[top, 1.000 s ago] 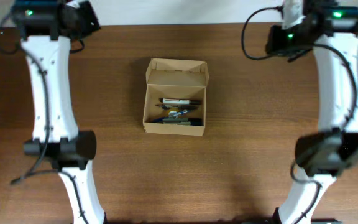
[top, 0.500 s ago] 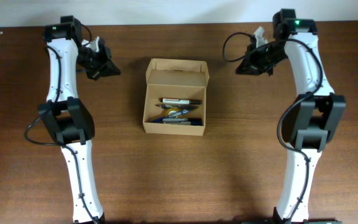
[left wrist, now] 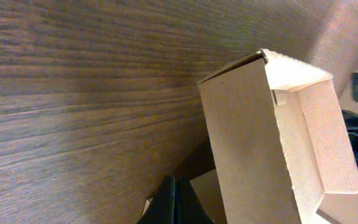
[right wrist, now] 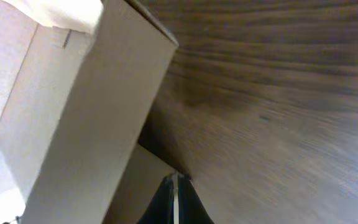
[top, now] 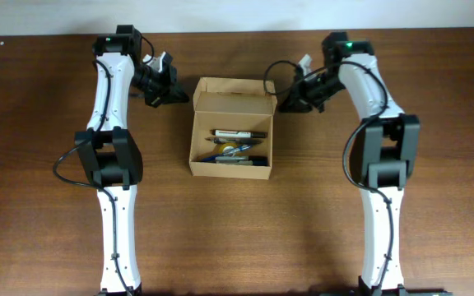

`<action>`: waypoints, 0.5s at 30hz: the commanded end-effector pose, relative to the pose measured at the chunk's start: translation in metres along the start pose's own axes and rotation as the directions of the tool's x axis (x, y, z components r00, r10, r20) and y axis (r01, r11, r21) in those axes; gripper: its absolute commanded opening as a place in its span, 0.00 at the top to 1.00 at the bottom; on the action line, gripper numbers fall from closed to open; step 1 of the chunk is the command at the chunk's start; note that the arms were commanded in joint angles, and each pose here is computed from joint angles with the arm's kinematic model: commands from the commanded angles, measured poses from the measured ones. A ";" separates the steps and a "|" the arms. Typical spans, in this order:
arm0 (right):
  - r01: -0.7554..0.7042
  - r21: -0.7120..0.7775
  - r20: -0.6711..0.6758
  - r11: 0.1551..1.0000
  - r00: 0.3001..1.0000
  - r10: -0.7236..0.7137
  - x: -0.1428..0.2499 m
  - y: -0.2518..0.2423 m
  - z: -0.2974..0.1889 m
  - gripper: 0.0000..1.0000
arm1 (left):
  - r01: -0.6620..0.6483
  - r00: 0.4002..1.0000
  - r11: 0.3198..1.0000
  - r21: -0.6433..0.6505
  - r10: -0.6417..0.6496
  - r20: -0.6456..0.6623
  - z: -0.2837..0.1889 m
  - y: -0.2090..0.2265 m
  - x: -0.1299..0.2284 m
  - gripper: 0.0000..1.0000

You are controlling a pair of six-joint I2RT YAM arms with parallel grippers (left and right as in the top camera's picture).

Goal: Pack container
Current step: 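Lift the box lid flap with both grippers toward closing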

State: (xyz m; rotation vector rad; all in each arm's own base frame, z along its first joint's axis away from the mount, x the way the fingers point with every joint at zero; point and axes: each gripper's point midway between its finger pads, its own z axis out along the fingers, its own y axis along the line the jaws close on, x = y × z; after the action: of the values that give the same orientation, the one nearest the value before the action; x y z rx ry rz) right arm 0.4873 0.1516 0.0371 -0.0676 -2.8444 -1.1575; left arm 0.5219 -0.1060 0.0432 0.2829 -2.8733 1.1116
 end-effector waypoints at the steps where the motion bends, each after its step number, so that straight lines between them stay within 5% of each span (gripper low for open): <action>1: -0.051 -0.100 -0.060 0.994 0.997 0.045 0.005 0.004 0.028 0.96 | 0.028 0.999 1.000 0.015 -0.027 -0.035 0.017 0.017 0.000 0.98; 15: 0.076 -0.337 -0.009 0.938 0.996 -0.084 -0.008 0.045 0.028 0.96 | -0.076 0.995 0.944 0.322 0.091 -0.034 0.034 -0.035 -0.006 0.99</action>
State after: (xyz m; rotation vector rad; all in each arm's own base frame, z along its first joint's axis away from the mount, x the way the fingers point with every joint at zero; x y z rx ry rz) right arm 0.4985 0.1939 0.0359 -0.0012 -2.6942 -1.5065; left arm 0.5336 -0.1400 0.0247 0.2115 -2.7384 1.4240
